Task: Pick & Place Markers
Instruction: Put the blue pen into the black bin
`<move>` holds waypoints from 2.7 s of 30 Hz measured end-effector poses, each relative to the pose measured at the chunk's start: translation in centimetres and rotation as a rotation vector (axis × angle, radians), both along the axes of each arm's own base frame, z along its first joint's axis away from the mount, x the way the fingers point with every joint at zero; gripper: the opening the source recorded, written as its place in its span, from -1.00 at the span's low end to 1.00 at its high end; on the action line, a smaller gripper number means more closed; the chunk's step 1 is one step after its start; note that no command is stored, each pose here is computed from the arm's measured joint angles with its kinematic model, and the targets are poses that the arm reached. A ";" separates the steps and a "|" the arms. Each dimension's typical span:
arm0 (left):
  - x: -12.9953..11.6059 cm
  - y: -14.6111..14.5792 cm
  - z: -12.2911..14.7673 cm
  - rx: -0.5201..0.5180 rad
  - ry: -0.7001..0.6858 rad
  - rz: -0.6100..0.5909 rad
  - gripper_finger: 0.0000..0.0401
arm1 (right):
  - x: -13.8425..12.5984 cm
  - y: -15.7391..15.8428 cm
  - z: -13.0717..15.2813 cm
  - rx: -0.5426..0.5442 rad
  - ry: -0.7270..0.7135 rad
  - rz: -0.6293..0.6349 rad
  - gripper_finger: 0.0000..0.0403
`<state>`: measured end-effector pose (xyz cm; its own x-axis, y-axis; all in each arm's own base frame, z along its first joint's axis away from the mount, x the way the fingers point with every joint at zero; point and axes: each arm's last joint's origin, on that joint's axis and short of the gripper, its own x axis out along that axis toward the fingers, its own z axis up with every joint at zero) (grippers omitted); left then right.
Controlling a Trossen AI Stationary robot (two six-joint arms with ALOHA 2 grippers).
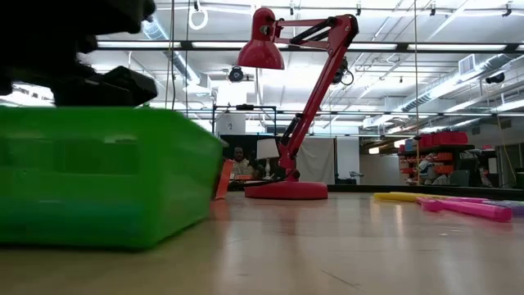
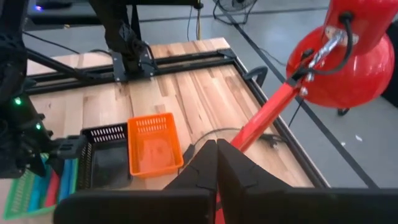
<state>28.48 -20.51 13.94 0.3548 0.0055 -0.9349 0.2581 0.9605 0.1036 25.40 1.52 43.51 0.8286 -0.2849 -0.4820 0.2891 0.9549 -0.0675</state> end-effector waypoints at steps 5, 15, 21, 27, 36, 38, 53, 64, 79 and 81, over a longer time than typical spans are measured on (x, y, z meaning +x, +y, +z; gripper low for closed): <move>0.1 0.1 -0.2 0.053 -0.035 0.018 -0.06 | 0.1 0.0 0.3 -0.013 -0.029 0.010 -0.96; 0.5 -0.4 -0.5 -0.032 -0.045 0.017 -0.06 | 0.2 0.0 0.3 -0.010 -0.034 0.011 -0.96; 0.5 -0.5 -1.3 -0.053 -0.004 0.015 -0.17 | 0.2 0.0 0.5 -0.009 -0.050 0.012 -0.96; 0.6 -0.6 -1.3 -0.064 -0.007 0.014 -0.29 | 0.2 0.0 0.5 -0.009 -0.050 0.012 -0.96; 1.4 -1.2 -0.4 -0.096 -0.047 0.009 -0.28 | 0.3 0.0 0.5 -0.019 -0.048 0.017 -0.96; 1.7 -1.4 0.0 -0.092 -0.052 0.012 -0.30 | 0.3 0.0 0.5 -0.019 -0.048 0.018 -0.96; 2.1 -1.6 1.7 -0.066 -0.012 0.013 -0.42 | 0.3 0.1 0.6 -0.037 -0.056 0.028 -0.96; 2.4 -1.9 2.6 -0.073 -0.020 0.013 -0.45 | 0.3 0.0 0.6 -0.045 -0.052 0.032 -0.96; 2.6 -2.3 2.9 -0.118 0.017 -0.084 -0.45 | 0.3 0.1 0.6 -0.036 -0.053 0.027 -0.96; 2.7 -2.3 2.9 -0.111 0.008 -0.080 -0.45 | 0.3 0.0 0.6 -0.033 -0.053 0.026 -0.96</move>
